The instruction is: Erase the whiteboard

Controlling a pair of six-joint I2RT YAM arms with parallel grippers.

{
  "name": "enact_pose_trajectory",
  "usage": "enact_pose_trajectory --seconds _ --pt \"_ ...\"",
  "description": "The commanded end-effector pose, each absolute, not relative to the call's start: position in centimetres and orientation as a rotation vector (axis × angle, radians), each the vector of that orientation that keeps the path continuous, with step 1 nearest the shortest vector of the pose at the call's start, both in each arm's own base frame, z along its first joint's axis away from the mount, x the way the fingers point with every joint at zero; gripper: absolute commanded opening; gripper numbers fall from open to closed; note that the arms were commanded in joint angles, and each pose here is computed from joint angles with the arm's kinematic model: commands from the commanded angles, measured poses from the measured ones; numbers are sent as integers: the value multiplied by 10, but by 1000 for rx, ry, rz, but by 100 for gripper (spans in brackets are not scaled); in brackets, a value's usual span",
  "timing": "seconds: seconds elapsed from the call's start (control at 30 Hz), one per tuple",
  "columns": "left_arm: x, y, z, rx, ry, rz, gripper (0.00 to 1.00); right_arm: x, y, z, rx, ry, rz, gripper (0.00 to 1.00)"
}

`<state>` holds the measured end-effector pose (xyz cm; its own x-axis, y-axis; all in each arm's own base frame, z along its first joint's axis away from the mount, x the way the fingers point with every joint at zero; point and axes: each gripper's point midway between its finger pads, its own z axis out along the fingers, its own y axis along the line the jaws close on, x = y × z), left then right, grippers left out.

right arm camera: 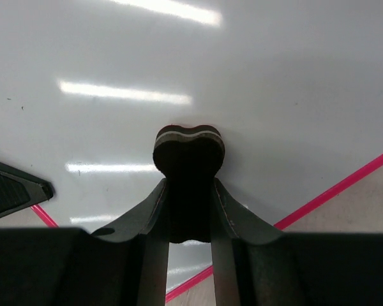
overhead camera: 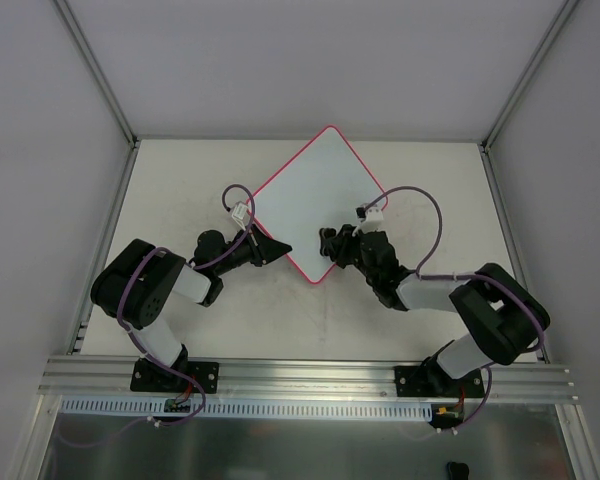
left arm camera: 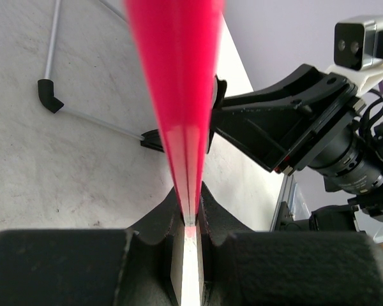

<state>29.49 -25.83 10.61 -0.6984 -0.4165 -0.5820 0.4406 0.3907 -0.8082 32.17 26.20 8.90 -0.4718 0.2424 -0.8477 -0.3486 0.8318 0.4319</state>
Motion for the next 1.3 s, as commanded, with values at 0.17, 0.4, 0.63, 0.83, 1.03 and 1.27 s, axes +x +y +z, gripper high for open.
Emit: enact_pose_trajectory --seconds 0.17,0.4,0.63,0.83,1.03,1.27 --pt "285 -269 181 241 1510 -1476 0 298 276 77 -101 1974 720 0" --pt "285 -270 181 241 1509 -1476 0 286 281 71 -130 1993 676 0" --pt "285 -270 181 241 1509 -1476 0 305 286 88 -145 1950 654 0" --pt "285 -270 181 241 1510 -1476 0 325 285 104 -136 1926 662 0" --pt "285 -270 181 242 1510 -1477 0 335 284 111 -147 1917 652 0" --pt "285 -269 181 241 1510 -1476 0 330 285 105 -146 1937 670 0"
